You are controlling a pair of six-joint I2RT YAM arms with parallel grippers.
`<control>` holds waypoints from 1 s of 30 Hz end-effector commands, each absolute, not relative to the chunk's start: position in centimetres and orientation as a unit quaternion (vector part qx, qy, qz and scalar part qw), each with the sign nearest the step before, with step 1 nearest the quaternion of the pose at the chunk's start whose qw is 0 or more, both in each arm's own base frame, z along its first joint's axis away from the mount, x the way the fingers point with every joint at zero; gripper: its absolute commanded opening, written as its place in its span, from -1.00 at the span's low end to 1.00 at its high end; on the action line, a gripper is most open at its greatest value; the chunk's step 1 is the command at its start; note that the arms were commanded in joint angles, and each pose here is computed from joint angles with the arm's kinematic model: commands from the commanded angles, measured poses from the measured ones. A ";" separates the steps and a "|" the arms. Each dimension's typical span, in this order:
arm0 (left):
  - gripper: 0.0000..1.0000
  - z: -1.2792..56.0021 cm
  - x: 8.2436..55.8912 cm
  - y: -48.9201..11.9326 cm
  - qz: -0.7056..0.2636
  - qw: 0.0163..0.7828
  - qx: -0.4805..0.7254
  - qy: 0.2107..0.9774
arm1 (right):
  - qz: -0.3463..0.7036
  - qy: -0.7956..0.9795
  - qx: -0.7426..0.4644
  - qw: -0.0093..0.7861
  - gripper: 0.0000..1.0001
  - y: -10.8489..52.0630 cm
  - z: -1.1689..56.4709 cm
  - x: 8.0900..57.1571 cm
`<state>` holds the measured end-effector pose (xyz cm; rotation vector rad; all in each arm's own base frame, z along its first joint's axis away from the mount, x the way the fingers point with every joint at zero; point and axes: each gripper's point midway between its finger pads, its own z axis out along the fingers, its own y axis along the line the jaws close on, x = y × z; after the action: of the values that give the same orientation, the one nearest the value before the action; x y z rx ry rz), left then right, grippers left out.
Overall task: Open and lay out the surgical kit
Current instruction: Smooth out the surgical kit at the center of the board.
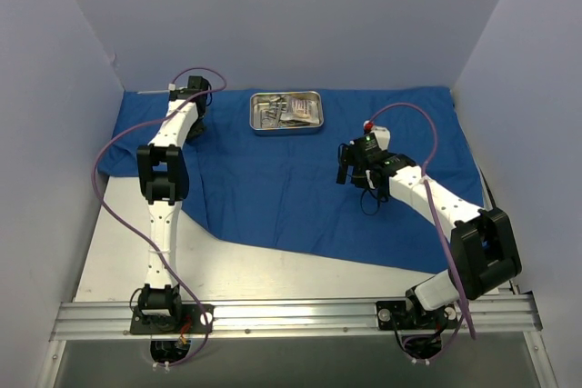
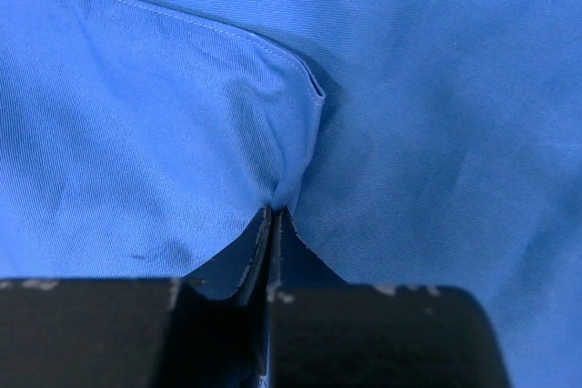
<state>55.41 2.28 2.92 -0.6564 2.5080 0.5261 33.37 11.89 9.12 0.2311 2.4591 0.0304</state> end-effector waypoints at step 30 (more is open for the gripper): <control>-0.95 15.7 24.7 18.0 0.334 0.198 -0.502 0.773 | 0.056 0.939 -0.025 0.338 0.83 12.8 14.2 28.3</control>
<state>28.16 16.46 12.31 -1.3044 2.3302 0.8634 29.61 12.50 13.61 0.0048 2.4332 0.1124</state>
